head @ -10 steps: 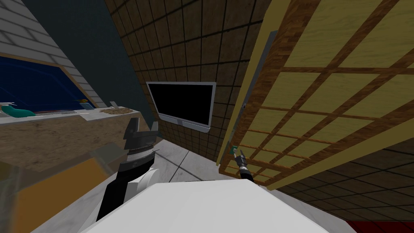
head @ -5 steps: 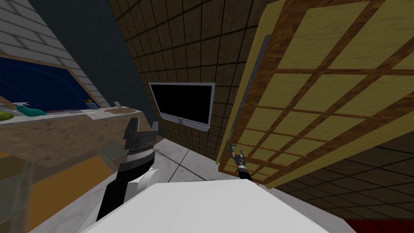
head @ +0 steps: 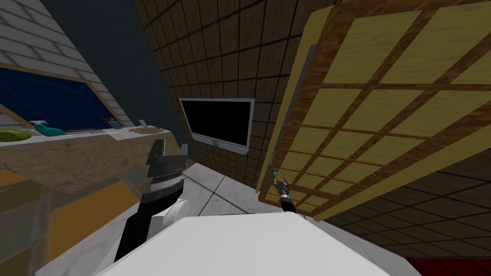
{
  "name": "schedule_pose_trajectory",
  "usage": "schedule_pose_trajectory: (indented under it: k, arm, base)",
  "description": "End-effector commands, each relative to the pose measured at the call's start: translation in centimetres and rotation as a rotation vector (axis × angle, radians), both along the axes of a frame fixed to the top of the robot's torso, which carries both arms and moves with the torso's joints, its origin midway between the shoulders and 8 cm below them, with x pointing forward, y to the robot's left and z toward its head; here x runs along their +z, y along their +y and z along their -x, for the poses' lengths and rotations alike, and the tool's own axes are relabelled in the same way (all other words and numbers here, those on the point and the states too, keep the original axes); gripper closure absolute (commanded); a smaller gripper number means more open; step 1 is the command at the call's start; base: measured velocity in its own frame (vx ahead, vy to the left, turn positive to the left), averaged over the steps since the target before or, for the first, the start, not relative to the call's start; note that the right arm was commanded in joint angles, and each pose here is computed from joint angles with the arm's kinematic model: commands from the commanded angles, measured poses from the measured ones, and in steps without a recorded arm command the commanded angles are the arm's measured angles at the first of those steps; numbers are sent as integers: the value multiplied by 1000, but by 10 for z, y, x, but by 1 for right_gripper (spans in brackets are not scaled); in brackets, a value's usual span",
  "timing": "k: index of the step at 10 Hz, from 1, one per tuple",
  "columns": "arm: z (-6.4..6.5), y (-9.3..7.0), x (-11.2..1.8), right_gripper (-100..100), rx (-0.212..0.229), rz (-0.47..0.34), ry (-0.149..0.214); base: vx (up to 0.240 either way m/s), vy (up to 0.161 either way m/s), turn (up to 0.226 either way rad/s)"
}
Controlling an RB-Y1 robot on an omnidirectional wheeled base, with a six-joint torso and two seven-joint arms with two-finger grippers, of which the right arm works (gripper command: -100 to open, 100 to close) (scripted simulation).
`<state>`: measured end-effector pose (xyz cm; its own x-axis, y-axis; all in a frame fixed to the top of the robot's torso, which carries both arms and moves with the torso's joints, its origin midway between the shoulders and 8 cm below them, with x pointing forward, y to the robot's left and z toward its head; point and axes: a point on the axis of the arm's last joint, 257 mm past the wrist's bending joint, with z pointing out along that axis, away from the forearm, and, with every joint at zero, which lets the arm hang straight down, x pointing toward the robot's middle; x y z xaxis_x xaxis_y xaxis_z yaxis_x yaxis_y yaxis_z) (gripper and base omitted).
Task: Pull the door open
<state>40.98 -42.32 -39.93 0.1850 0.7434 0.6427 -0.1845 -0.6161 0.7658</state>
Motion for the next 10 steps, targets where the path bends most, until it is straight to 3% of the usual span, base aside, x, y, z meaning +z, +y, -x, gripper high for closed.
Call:
schedule_pose_trajectory:
  k: [1, 10]
  arm:
    - [-2, 2, 0, -100, 0, -35, -9]
    - [-21, 25, 0, -100, -6, -368, -95]
  base:
    - [-47, -8, 9]
    - [-61, -16, 21]
